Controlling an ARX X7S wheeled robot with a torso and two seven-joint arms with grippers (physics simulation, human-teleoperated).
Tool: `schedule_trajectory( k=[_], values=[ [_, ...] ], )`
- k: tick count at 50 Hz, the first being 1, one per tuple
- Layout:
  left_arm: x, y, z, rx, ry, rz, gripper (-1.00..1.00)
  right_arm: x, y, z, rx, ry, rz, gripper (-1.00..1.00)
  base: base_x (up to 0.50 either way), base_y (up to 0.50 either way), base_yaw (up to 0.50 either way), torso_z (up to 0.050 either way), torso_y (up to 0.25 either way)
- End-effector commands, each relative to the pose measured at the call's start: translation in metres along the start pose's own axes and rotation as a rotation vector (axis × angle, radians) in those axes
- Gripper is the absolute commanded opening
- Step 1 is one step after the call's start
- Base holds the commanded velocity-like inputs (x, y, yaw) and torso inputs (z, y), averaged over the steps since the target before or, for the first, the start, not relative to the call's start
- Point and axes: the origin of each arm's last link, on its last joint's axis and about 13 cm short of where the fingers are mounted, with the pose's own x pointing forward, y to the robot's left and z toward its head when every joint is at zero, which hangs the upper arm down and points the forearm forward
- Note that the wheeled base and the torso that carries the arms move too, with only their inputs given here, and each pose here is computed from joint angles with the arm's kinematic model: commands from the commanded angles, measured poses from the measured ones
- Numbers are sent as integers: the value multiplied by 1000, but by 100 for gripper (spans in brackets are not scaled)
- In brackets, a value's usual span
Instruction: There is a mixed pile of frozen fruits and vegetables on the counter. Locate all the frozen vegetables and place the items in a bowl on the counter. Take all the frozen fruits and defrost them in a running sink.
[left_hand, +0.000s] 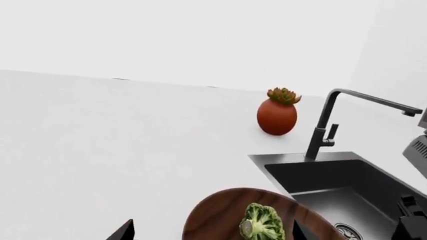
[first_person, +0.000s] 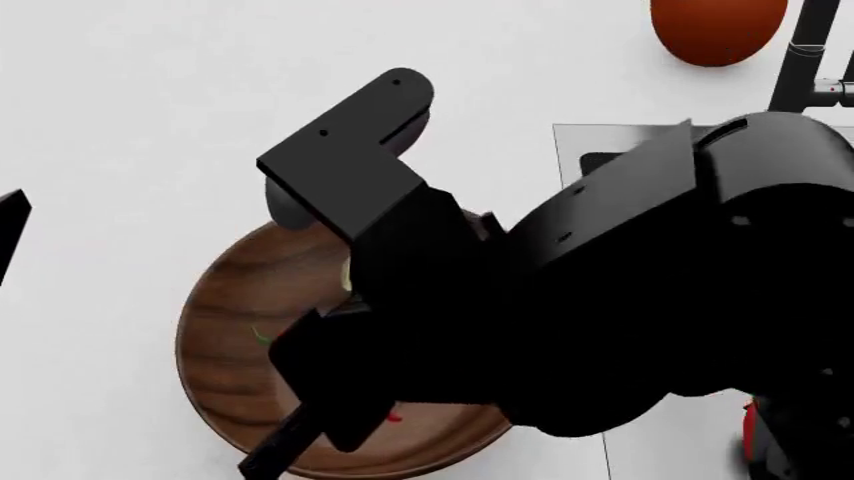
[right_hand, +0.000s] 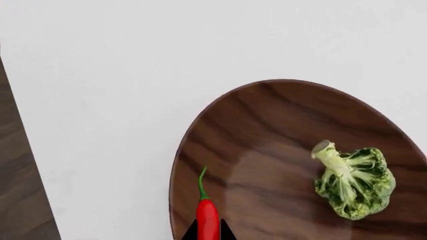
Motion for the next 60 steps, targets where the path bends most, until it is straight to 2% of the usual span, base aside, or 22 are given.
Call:
schedule_trajectory(
  k=[1,43,60],
  values=[
    [4,2,0,54,-80,122,100,17,-10,1,3,56,1,-100,0,0,0,0,0],
    [5,3,-4,44,-68,119,100,53,-33,-6,17,149,-23,-100,0,0,0,0,0],
    [6,2,-7,42,-62,119,100,62,-36,-13,22,170,-29,-100,0,0,0,0,0]
  ],
)
